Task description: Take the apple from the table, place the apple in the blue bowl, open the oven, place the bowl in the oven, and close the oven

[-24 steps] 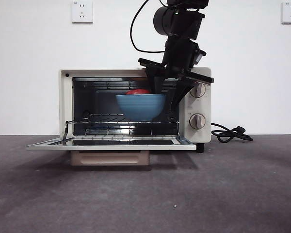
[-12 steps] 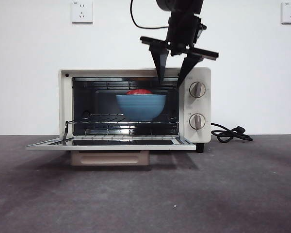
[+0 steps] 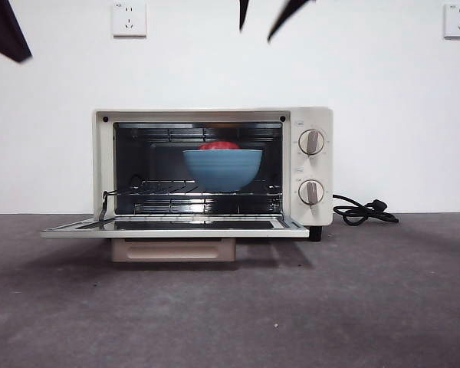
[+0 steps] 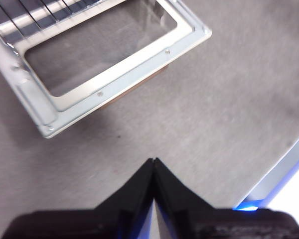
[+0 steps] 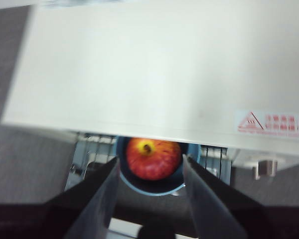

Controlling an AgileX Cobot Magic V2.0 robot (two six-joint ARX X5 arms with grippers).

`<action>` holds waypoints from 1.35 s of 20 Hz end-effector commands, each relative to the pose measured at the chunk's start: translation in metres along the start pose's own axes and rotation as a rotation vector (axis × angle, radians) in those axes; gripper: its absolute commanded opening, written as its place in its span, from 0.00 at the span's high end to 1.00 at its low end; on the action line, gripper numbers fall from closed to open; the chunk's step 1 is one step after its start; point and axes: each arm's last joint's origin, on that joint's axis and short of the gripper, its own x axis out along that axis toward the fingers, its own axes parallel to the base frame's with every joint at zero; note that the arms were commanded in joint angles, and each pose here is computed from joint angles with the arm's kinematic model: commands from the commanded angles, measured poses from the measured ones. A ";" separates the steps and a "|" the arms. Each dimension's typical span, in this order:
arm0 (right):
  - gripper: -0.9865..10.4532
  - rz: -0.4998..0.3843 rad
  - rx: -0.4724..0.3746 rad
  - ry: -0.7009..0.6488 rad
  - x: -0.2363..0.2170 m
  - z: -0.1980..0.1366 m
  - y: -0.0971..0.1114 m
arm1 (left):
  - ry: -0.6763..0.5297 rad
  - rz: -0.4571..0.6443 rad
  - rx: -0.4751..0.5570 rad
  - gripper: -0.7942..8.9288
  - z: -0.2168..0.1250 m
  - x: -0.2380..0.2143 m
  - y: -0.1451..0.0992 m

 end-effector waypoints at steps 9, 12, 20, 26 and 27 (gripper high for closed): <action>0.92 -0.040 -0.299 -0.159 -0.097 -0.005 -0.006 | 0.050 -0.290 -0.399 0.93 -0.007 0.081 0.104; 0.92 -0.075 -0.323 -0.110 -0.102 -0.016 -0.011 | 0.078 -0.369 -0.464 0.93 -0.013 0.103 0.117; 0.92 -0.182 -0.367 -0.027 -0.142 -0.061 -0.044 | 0.248 -0.362 -0.554 0.93 -0.036 0.137 0.133; 0.92 -0.231 -0.292 -0.174 -0.219 -0.093 -0.076 | 0.273 -0.238 -0.589 0.93 -0.040 0.139 0.143; 0.92 -0.226 -0.286 -0.202 -0.232 -0.101 -0.079 | 0.272 -0.236 -0.593 0.93 -0.040 0.140 0.143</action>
